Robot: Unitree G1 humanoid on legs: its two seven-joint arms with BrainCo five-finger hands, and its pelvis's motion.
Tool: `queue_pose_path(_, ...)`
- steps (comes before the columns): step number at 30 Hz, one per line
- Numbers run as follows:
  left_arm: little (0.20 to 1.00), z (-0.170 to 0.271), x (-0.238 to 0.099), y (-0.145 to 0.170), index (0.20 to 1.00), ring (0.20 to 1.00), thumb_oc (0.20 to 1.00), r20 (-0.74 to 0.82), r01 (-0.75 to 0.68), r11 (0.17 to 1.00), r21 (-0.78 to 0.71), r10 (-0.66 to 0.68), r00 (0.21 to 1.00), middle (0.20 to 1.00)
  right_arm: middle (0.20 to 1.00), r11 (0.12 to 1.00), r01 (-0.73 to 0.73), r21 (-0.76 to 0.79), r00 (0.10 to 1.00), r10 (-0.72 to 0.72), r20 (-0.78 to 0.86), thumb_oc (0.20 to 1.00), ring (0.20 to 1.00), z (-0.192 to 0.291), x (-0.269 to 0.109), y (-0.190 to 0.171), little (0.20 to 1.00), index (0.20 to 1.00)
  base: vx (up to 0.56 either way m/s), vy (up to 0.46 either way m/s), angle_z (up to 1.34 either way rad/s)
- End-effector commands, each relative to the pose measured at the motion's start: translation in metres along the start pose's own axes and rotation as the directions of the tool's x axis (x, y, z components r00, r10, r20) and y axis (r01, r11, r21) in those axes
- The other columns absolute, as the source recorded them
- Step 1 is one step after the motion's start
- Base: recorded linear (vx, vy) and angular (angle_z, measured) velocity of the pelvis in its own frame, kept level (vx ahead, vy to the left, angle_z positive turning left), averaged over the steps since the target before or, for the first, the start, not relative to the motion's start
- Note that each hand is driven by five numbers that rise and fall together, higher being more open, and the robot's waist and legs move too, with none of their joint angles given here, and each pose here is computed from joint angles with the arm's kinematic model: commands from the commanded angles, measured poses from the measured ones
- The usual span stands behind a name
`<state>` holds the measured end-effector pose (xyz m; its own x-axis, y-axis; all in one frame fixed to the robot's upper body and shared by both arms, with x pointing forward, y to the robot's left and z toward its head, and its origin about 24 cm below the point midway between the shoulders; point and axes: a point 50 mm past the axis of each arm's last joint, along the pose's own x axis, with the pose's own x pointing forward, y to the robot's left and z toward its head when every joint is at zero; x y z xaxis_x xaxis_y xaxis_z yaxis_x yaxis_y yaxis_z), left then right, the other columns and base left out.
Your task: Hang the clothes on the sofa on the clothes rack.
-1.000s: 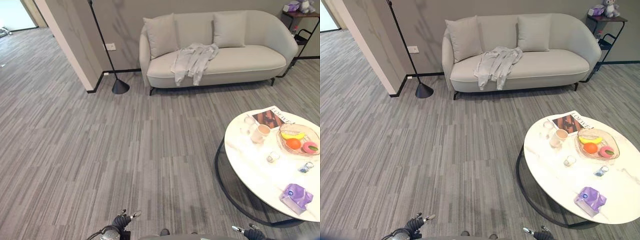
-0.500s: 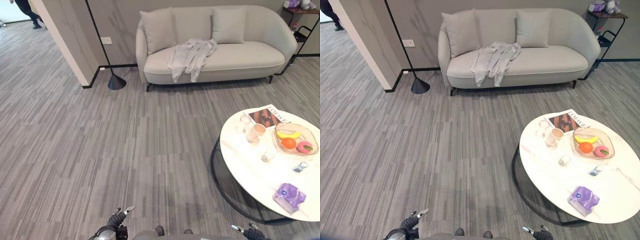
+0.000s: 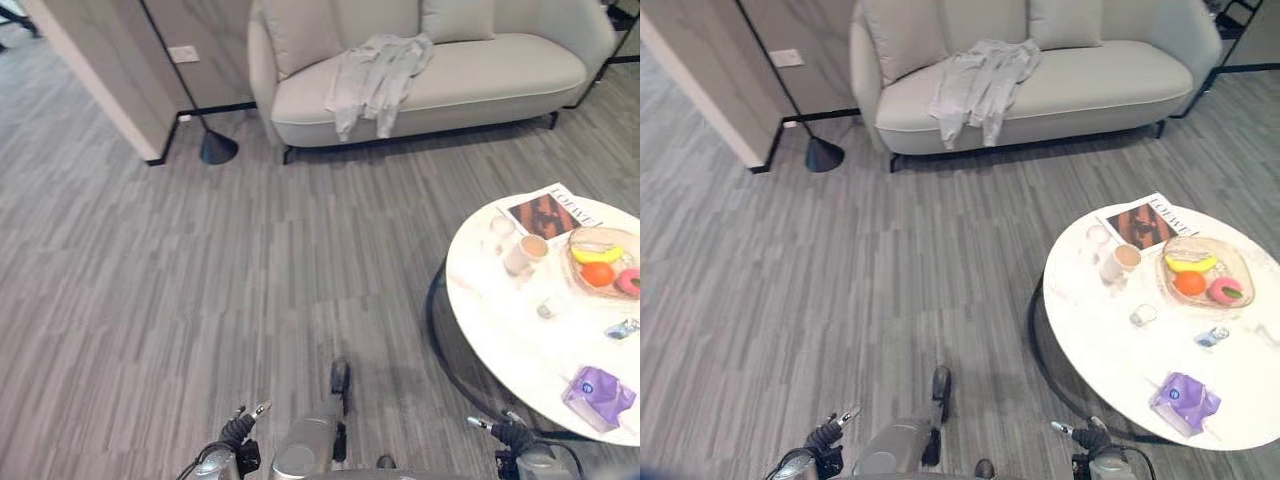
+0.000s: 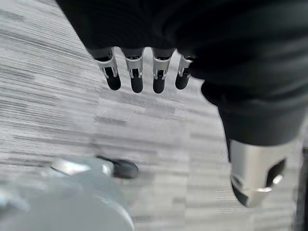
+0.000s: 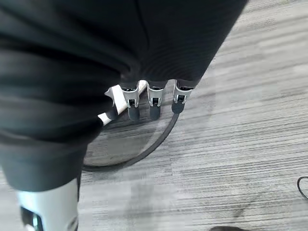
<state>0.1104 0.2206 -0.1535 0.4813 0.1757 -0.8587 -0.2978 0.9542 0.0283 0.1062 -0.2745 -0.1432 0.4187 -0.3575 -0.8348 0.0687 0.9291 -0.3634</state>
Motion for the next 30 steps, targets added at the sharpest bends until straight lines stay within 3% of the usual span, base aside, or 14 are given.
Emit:
queue_pose_path(1,1.0,0.027,0.002,0.015,1.0,1.0,1.0,0.09,-0.019,0.996,0.084,0.011,0.996,1.0,1.0,1.0,-0.009,0.001,0.998,0.009,0.062,1.0,1.0,0.012,0.0,-0.002,1.0,1.0,0.18,0.138,-0.23)
queue_pose_path(14,1.0,0.042,0.006,0.011,1.0,1.0,1.0,0.131,-0.026,0.996,0.08,0.016,0.991,1.0,1.0,1.0,-0.004,0.024,1.0,0.004,-0.016,1.0,1.0,-0.006,-0.001,0.001,1.0,1.0,0.38,-0.02,0.34)
queue_pose_path(21,1.0,0.029,0.004,0.004,1.0,1.0,1.0,0.105,0.003,0.997,0.077,-0.011,0.994,1.0,1.0,0.999,0.043,0.01,0.995,-0.042,-0.094,1.0,1.0,-0.032,-0.006,-0.017,1.0,1.0,0.47,-0.256,0.44)
queue_pose_path(30,1.0,0.037,0.004,-0.009,1.0,1.0,1.0,0.124,0.056,0.993,0.108,-0.069,0.99,1.0,1.0,0.994,0.094,0.062,0.995,-0.091,-0.049,1.0,1.0,-0.02,-0.004,-0.033,1.0,1.0,0.3,-0.283,0.22)
